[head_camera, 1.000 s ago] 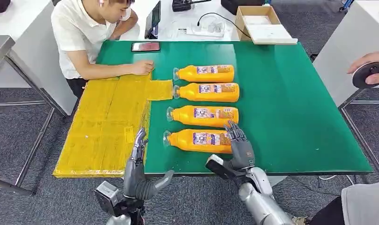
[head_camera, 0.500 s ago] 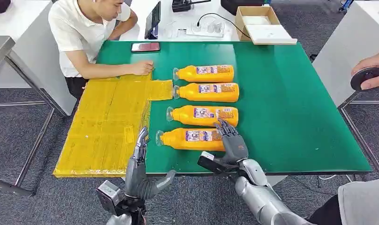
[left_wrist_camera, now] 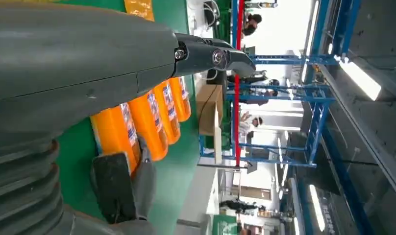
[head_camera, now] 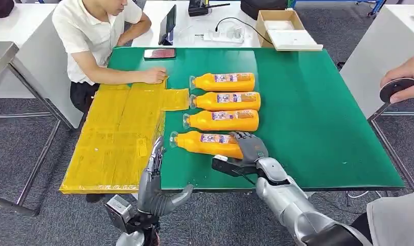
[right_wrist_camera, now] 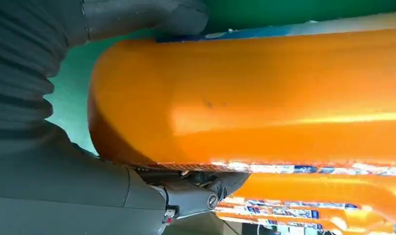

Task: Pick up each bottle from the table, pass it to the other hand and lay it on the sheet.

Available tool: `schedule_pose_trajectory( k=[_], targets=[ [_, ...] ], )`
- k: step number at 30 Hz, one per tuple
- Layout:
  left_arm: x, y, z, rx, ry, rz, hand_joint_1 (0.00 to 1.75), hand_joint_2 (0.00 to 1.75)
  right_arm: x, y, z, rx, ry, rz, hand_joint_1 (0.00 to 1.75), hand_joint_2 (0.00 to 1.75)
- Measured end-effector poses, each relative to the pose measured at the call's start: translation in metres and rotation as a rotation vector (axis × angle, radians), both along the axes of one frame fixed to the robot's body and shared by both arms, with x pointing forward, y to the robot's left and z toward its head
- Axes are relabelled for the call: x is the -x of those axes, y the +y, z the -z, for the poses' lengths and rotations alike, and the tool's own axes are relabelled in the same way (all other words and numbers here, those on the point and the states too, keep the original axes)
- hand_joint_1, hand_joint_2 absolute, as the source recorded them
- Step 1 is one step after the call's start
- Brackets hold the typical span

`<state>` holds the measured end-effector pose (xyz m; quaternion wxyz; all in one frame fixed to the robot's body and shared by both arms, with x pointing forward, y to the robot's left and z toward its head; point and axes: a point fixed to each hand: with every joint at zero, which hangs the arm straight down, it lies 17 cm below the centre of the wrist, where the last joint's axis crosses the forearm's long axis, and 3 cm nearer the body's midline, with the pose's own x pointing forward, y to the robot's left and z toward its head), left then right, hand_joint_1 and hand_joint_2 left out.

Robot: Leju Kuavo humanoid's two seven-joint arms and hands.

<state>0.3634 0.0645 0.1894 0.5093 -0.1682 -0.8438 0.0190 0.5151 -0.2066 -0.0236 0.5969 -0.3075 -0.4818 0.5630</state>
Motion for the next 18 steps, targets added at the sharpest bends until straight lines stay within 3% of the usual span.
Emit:
schedule_pose_trajectory(
  k=[11,14,18],
  targets=[
    [-0.001,-0.001,-0.002,0.005,-0.003,0.009,0.00,1.75,-0.002,0.012,-0.005,-0.024,-0.001,-0.063,1.75,1.75],
    [-0.005,0.005,0.005,0.016,0.040,-0.020,0.00,1.75,0.009,0.038,-0.014,-0.259,-0.055,-0.101,1.75,1.75],
    [-0.022,0.041,0.043,0.138,0.282,-0.172,0.00,1.75,0.033,0.061,-0.031,-0.554,-0.184,-0.046,1.75,1.75]
  ],
)
